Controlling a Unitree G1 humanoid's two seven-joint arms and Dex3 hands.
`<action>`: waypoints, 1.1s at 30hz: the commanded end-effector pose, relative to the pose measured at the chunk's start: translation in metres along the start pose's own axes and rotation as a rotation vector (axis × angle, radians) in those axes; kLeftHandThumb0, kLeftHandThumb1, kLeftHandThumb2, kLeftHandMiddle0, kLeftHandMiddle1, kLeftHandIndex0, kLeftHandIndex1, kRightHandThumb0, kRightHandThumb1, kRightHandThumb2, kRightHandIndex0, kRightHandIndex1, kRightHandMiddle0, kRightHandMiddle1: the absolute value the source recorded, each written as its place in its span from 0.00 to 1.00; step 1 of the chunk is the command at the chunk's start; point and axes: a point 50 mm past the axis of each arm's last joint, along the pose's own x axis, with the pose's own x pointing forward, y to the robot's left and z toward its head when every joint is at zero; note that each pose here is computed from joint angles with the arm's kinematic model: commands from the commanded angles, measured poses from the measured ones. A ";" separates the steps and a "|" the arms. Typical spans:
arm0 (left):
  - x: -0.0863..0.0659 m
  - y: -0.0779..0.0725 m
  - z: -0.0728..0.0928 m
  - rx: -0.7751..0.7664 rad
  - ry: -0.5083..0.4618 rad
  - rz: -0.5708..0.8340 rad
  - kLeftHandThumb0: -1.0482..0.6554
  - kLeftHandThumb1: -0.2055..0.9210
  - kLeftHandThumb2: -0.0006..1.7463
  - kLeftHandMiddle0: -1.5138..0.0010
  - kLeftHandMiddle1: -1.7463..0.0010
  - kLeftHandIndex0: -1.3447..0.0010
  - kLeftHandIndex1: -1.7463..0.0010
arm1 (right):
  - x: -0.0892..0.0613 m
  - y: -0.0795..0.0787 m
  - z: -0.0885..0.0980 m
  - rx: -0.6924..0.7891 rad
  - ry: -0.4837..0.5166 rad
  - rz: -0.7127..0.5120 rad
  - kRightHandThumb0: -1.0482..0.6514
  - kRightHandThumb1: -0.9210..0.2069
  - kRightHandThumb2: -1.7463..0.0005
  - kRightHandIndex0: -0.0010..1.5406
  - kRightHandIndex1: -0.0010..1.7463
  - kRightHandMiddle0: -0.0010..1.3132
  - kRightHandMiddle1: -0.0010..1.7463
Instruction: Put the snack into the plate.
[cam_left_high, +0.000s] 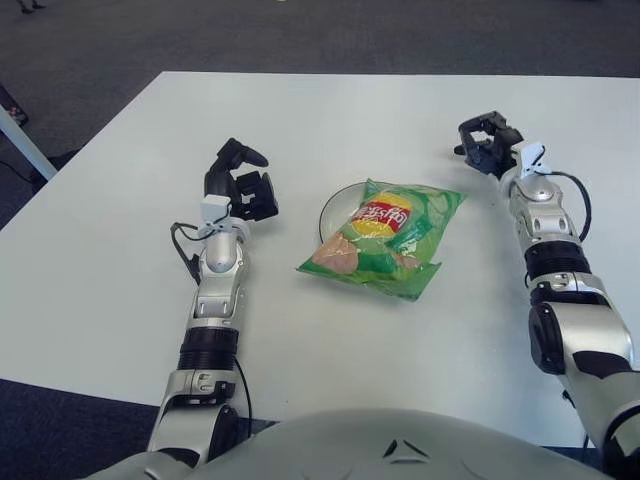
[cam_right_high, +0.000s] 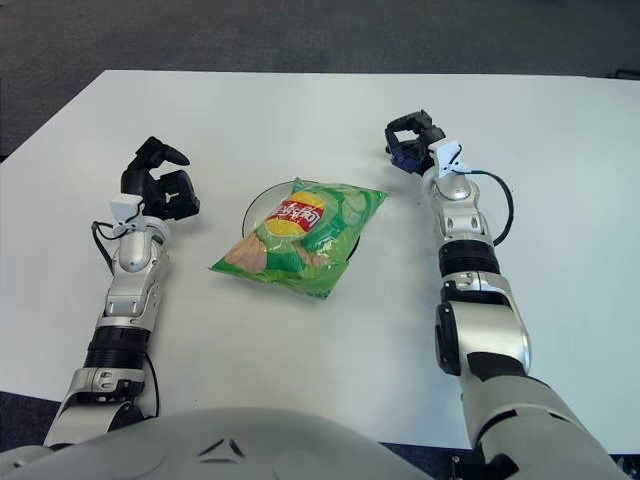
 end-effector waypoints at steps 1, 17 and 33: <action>-0.033 0.009 -0.037 0.023 0.181 0.034 0.32 0.41 0.80 0.09 0.00 0.51 0.00 | -0.008 0.000 -0.015 0.059 0.058 -0.031 0.39 0.17 0.55 0.26 0.86 0.24 1.00; -0.033 0.009 -0.034 0.040 0.186 0.054 0.30 0.35 0.84 0.08 0.00 0.46 0.00 | -0.032 0.015 -0.053 0.299 0.167 -0.046 0.37 0.33 0.41 0.46 1.00 0.33 1.00; -0.035 0.011 -0.033 0.037 0.208 0.064 0.31 0.37 0.83 0.08 0.00 0.48 0.00 | -0.053 0.038 -0.050 0.338 0.143 -0.076 0.33 0.55 0.23 0.65 1.00 0.48 1.00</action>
